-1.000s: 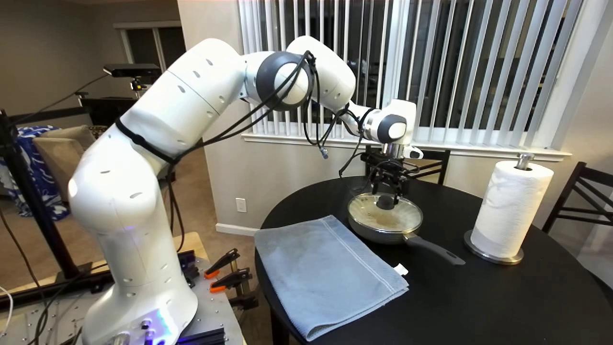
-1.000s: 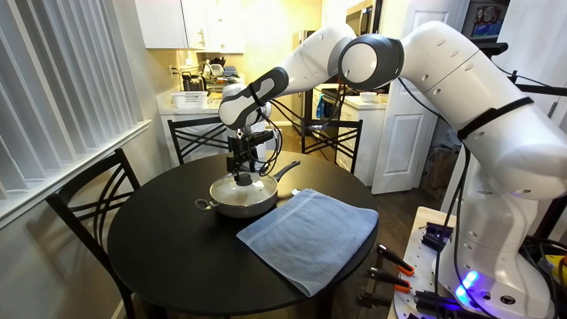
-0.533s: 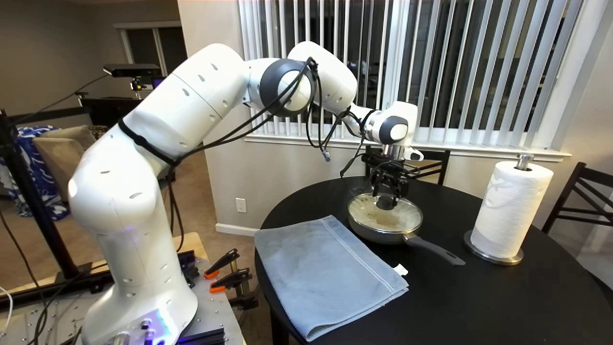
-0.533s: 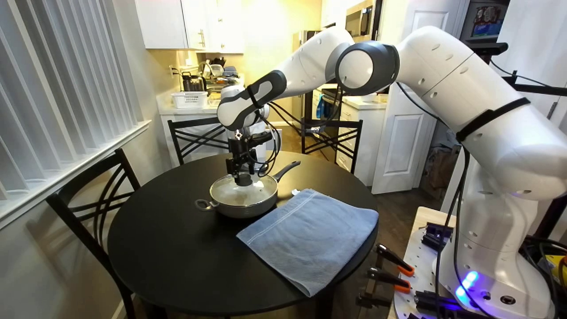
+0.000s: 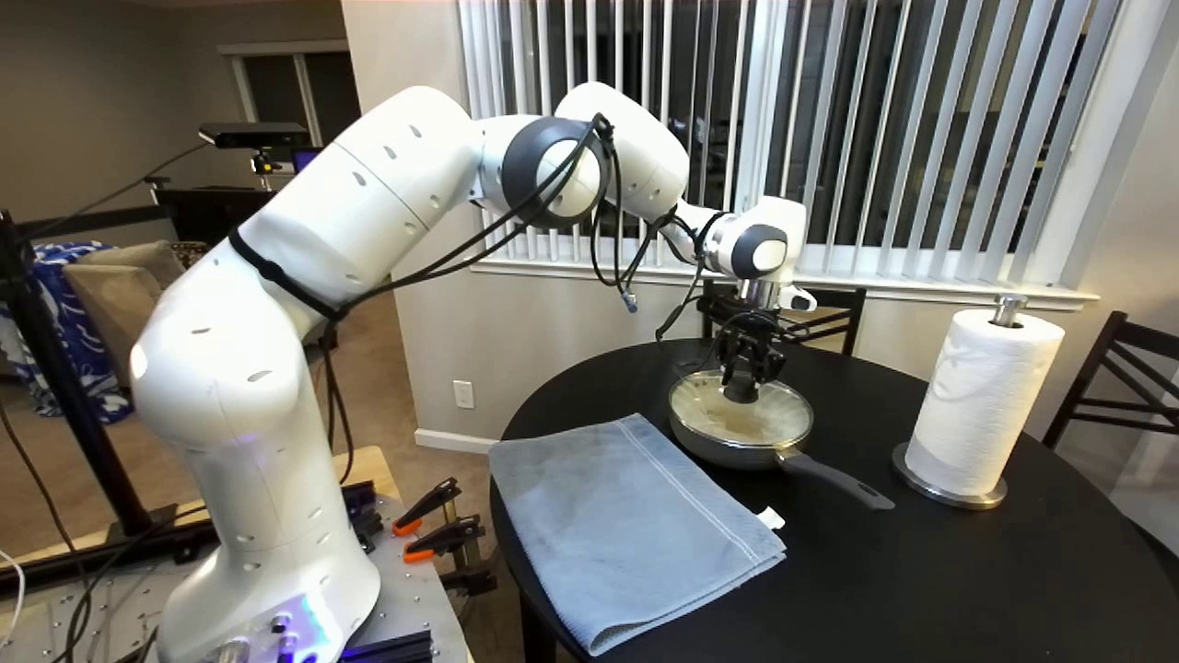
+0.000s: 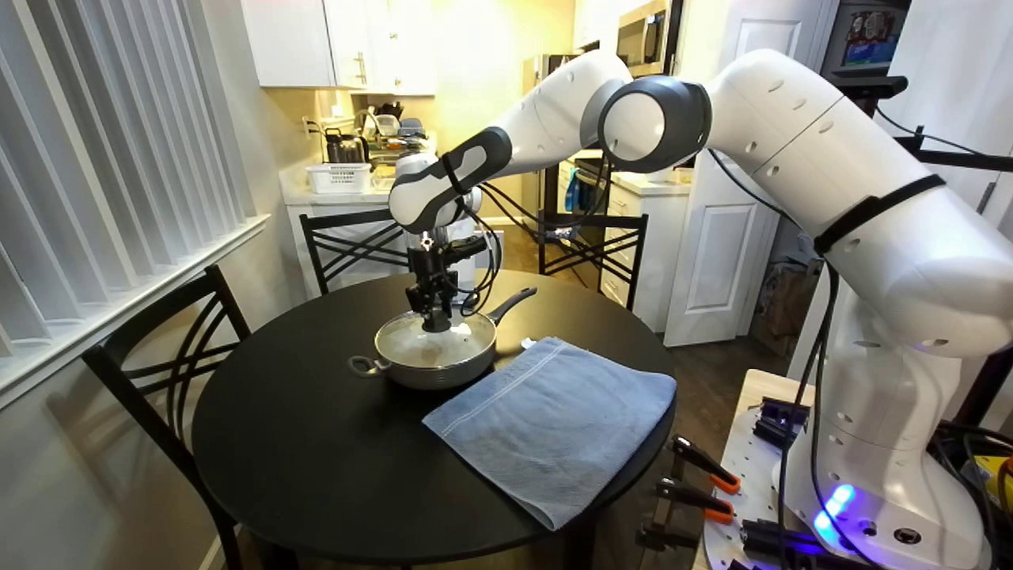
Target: Put the glass lid on the towel.
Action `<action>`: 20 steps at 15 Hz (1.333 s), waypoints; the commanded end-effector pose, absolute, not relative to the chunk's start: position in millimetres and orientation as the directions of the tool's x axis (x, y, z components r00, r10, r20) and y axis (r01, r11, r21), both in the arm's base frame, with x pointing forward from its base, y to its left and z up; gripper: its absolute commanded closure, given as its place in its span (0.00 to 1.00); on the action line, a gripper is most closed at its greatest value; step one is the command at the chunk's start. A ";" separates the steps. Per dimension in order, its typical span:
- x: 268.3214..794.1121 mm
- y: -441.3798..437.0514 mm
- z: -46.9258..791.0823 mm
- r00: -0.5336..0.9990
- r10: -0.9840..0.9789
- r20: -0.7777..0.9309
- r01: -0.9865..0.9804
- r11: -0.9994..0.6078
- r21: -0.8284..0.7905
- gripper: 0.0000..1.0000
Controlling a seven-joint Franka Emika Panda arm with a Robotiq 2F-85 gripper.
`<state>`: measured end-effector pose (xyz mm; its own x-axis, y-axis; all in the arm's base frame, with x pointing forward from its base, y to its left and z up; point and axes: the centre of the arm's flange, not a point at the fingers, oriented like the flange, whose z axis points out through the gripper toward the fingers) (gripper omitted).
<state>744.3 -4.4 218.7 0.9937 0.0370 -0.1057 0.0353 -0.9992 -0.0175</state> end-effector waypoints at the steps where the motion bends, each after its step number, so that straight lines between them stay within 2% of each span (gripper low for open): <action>1: 733.2 -6.0 252.6 0.996 0.033 -0.082 0.028 -0.998 -0.051 0.67; 10: 704.0 -13.3 333.3 0.999 0.033 -0.004 0.033 -0.999 -0.039 0.67; 20: 593.7 7.4 297.0 1.000 -0.013 0.022 -0.011 -0.994 -0.107 0.67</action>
<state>665.7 7.7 293.1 0.9998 0.0081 -0.0184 0.0066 -0.9968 -0.0797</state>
